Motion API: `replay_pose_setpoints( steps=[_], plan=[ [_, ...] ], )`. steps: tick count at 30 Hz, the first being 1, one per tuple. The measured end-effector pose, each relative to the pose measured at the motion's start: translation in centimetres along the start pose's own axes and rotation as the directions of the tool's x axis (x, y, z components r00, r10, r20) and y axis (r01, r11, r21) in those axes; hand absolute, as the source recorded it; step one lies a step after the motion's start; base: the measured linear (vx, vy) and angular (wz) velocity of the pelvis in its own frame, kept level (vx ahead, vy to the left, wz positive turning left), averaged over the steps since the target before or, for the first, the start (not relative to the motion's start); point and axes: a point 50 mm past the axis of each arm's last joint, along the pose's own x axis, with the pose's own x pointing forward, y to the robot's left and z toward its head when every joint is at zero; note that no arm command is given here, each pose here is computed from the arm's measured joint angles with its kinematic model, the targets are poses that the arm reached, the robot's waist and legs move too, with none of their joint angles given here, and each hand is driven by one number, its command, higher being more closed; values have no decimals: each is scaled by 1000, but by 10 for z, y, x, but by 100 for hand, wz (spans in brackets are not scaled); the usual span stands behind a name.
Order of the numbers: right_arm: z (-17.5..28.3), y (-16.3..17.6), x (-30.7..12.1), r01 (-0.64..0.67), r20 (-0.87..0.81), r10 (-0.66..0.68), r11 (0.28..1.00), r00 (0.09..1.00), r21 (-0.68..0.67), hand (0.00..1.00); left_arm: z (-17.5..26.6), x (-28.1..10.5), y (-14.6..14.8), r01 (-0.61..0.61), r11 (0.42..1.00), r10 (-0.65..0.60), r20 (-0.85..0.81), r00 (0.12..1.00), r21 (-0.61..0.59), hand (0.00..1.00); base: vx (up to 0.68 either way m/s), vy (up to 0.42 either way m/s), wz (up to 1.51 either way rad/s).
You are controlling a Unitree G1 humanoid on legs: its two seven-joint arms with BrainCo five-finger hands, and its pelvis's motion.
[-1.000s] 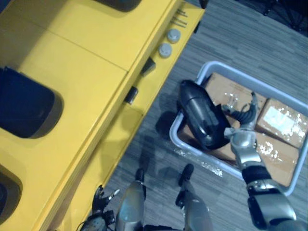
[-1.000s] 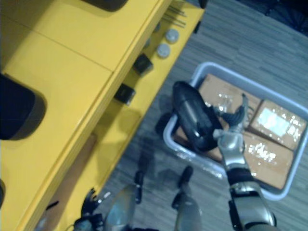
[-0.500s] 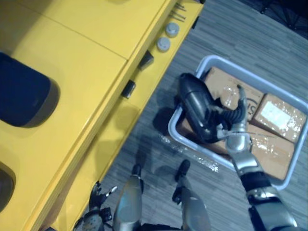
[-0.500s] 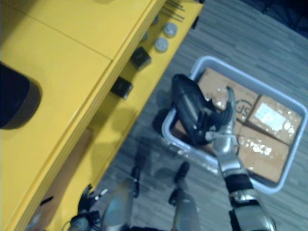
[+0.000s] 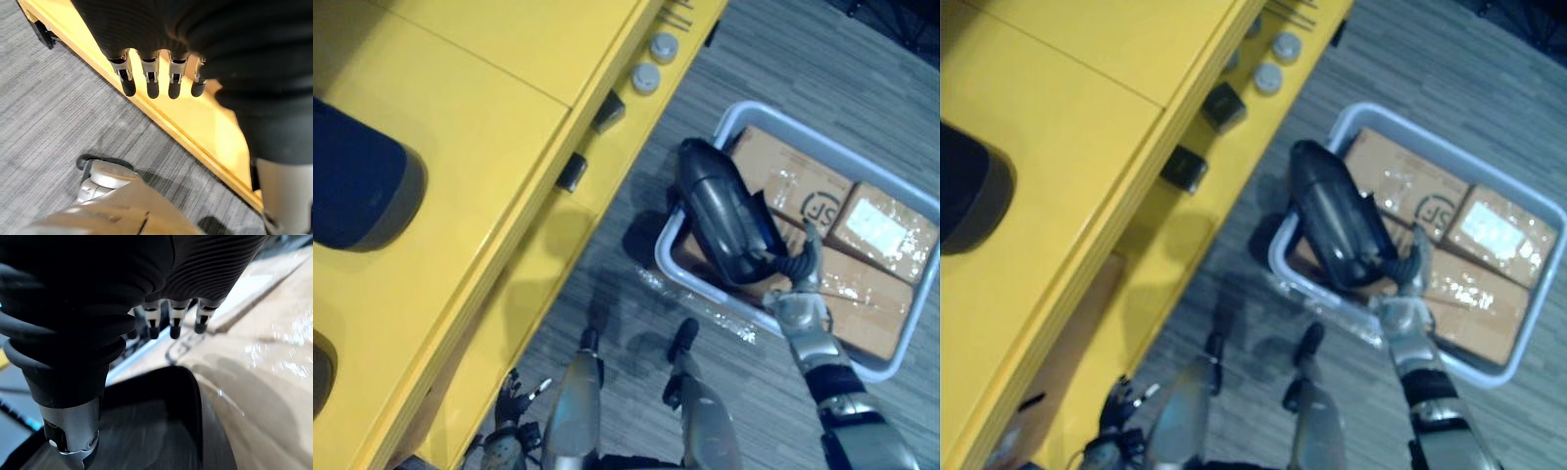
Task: Walk over and take plastic housings, then place them on the shelf
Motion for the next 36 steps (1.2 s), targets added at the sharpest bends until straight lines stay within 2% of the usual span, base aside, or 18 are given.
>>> replay_pose_setpoints(
  steps=[9,19,20,24,30,36],
  plan=[
    [17,-4,21,3,14,-3,1000,1000,-8,0,-2,-1,-2,5,999,-5,-9,1000,-32,0,-27,0,10],
    [20,-5,30,-69,58,80,983,995,-173,0,3,2,-5,12,999,-12,12,1000,-38,0,-17,-2,3],
    [19,-5,30,-68,57,80,980,995,-188,100,3,2,-6,14,999,-13,14,1000,-39,0,13,-5,5],
    [18,-14,36,-31,60,50,957,997,-289,100,4,2,-10,36,999,-35,17,999,-20,0,0,0,0],
    [23,-27,46,59,70,-32,902,997,-428,100,8,4,-11,27,998,-25,35,999,-57,0,0,0,0],
    [14,-31,46,66,32,-58,845,998,-531,100,9,5,-12,22,996,-19,36,999,-89,0,-3,1,1]
  ],
)
